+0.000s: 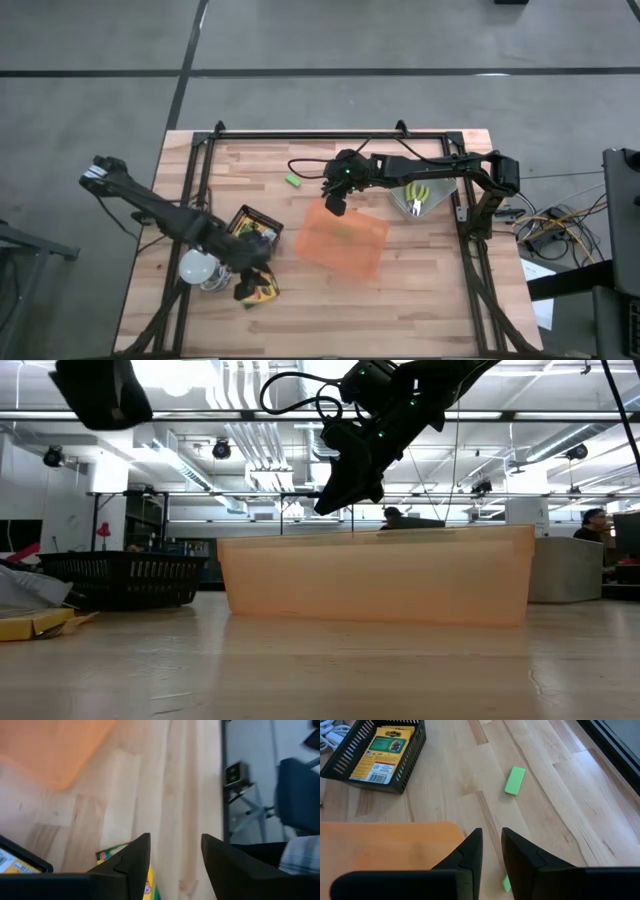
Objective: Pick & Place School Supplies
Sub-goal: Move the yellow crayon box to the middle bottom of the table
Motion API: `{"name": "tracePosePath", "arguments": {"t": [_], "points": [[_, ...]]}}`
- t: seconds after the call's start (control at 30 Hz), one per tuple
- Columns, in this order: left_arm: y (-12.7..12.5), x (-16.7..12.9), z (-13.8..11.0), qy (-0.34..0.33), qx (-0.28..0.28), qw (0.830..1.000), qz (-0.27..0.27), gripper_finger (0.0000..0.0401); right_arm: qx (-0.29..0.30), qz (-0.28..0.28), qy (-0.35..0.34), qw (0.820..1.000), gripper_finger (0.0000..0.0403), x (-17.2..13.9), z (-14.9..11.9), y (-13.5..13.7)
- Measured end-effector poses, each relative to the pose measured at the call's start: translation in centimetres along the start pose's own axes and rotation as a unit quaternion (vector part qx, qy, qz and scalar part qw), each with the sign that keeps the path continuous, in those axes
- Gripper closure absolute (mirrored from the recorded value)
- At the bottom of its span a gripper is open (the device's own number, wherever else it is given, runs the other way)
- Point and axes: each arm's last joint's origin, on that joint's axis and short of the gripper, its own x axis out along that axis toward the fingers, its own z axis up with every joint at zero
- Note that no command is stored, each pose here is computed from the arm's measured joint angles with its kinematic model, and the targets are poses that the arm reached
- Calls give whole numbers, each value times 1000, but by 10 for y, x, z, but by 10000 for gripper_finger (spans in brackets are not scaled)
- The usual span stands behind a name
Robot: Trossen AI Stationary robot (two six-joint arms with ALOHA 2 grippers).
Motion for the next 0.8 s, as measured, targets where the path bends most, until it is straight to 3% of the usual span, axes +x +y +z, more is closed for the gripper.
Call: {"name": "tracePosePath", "arguments": {"t": [0.17,0.4,0.6,0.73,0.8], "points": [[-1,-18,1,-26,14,999,-21,220,0,0,0,1000,328,0,0,0],[-1,-21,1,-32,26,999,-21,220,0,0,0,1000,319,0,0,0],[1,-18,-1,-30,-56,998,-19,220,3,0,0,1000,323,0,0,0],[3,-13,-8,-17,-96,995,-14,220,139,48,-34,989,331,0,8,4],[6,-9,-13,-8,-116,993,-8,220,153,107,-68,980,334,-2,17,11]]}}
